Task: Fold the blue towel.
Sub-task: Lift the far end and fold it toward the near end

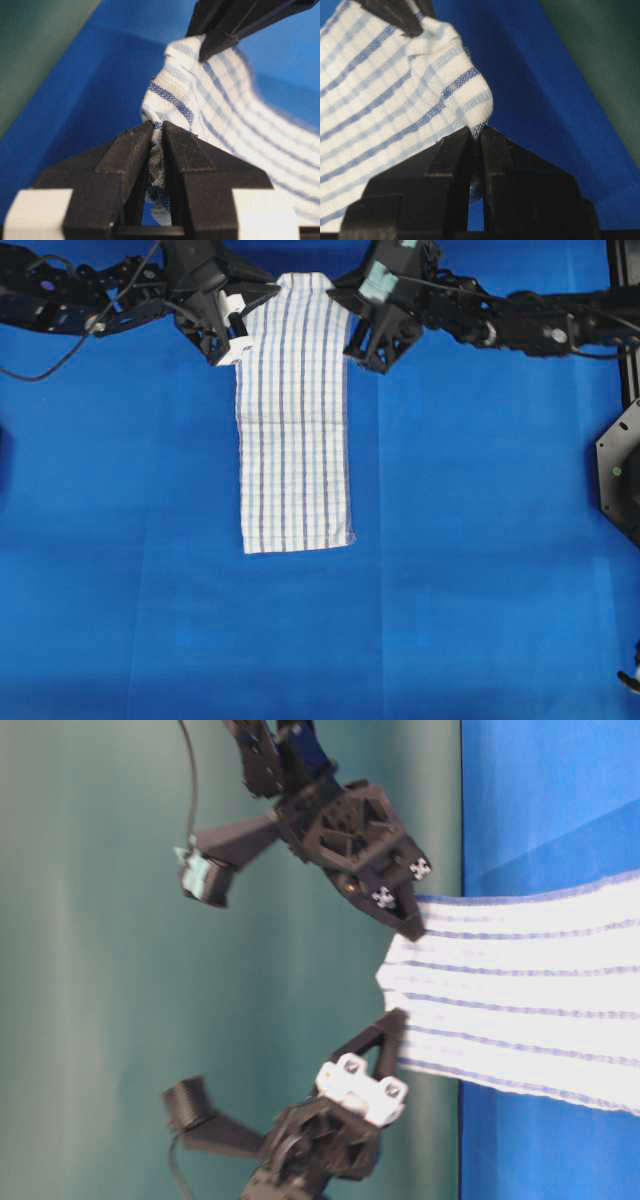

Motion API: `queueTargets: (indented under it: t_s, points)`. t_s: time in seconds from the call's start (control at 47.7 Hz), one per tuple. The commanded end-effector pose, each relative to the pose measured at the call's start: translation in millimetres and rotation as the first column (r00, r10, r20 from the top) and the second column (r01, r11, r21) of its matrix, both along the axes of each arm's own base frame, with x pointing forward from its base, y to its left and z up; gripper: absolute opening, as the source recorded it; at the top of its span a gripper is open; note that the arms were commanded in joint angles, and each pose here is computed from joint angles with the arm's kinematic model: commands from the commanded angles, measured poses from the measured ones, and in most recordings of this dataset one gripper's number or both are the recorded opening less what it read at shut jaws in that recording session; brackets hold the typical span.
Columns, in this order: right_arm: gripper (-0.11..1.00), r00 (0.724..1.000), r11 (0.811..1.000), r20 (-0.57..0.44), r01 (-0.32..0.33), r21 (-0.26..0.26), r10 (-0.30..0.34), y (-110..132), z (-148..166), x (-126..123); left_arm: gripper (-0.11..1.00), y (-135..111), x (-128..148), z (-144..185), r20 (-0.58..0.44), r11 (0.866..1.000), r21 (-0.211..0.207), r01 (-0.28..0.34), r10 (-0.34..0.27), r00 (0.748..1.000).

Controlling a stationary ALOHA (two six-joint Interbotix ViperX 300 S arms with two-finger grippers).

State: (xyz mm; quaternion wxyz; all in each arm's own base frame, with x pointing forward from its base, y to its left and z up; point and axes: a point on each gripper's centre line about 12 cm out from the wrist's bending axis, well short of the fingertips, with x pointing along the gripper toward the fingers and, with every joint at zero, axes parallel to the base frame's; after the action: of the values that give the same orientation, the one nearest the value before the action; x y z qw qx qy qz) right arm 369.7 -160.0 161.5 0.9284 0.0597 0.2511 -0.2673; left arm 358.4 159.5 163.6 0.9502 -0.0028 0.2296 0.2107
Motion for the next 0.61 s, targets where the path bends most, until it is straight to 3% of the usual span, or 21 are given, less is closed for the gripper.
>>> queueTargets:
  t_s: [0.0,0.335,0.587]
  points:
    - [-0.03,0.998,1.0,0.06,-0.02,-0.009,0.021,13,24,-1,0.06,-13,-1,24,0.053,0.999,0.025,0.031,-0.032,0.998]
    - [-0.03,0.988,0.99,0.094,-0.131,0.046,0.126,77,32,-13,0.06,-80,-6,27,0.059,0.98,0.022,0.196,-0.197,0.979]
    - [-0.03,0.975,0.973,0.106,-0.206,0.107,0.195,125,27,-10,0.06,-130,-8,21,0.058,0.948,-0.002,0.317,-0.316,0.947]
